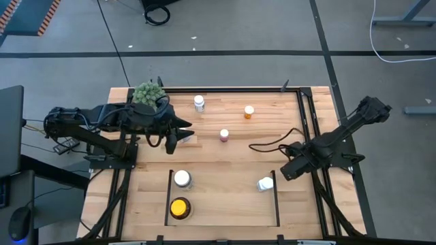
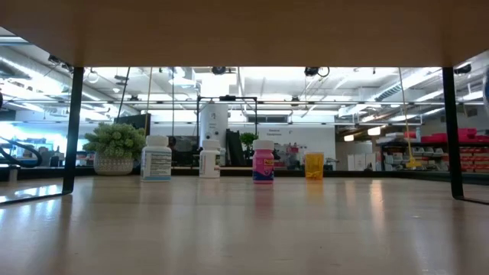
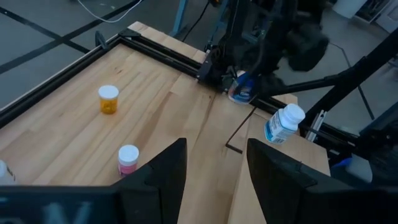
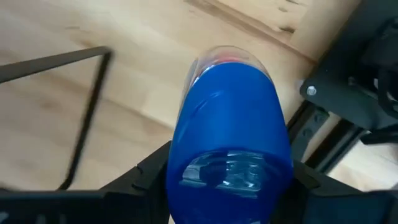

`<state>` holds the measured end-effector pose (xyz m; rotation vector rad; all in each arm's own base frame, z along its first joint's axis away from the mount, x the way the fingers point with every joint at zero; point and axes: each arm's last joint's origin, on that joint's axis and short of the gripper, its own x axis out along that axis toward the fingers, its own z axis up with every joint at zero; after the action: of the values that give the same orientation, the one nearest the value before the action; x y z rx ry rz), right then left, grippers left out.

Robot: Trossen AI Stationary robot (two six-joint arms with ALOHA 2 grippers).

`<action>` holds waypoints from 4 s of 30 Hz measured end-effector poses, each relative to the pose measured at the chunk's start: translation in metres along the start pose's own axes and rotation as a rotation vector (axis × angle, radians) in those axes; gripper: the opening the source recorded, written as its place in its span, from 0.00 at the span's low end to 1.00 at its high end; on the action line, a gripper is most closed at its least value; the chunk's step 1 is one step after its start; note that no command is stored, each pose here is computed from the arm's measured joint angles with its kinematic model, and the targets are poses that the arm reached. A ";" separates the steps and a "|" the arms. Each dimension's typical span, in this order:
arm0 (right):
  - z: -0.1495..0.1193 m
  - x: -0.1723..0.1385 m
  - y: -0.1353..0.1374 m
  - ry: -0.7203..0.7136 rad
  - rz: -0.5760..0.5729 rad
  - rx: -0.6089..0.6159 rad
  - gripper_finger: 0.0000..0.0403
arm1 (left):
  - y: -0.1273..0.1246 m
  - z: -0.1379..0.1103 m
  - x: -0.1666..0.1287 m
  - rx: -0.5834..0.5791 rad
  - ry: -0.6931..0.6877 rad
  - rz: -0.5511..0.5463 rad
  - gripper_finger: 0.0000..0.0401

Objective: Pick and place medicine bottles onto shelf by color
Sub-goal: Put the blue pill bottle on the shelf

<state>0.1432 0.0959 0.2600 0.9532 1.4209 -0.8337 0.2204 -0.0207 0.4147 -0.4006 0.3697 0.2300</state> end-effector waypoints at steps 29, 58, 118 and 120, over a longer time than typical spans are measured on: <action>-0.111 -0.120 0.157 -0.045 0.260 -0.461 0.49 | -0.001 0.006 0.000 0.100 -0.062 -0.016 0.43; -0.111 -0.066 0.206 0.142 0.076 -0.028 0.49 | -0.005 0.005 -0.003 0.068 -0.005 -0.144 0.43; -0.095 -0.063 0.206 0.042 0.081 0.176 0.75 | -0.024 -0.006 -0.010 0.133 0.027 -0.233 0.43; -0.094 -0.064 0.205 0.025 0.093 0.172 0.75 | -0.024 -0.006 -0.010 0.132 0.027 -0.233 0.43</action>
<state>0.2904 0.2607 0.3388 1.1548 1.3309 -0.8874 0.2167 -0.0467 0.4214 -0.3136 0.3594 -0.0275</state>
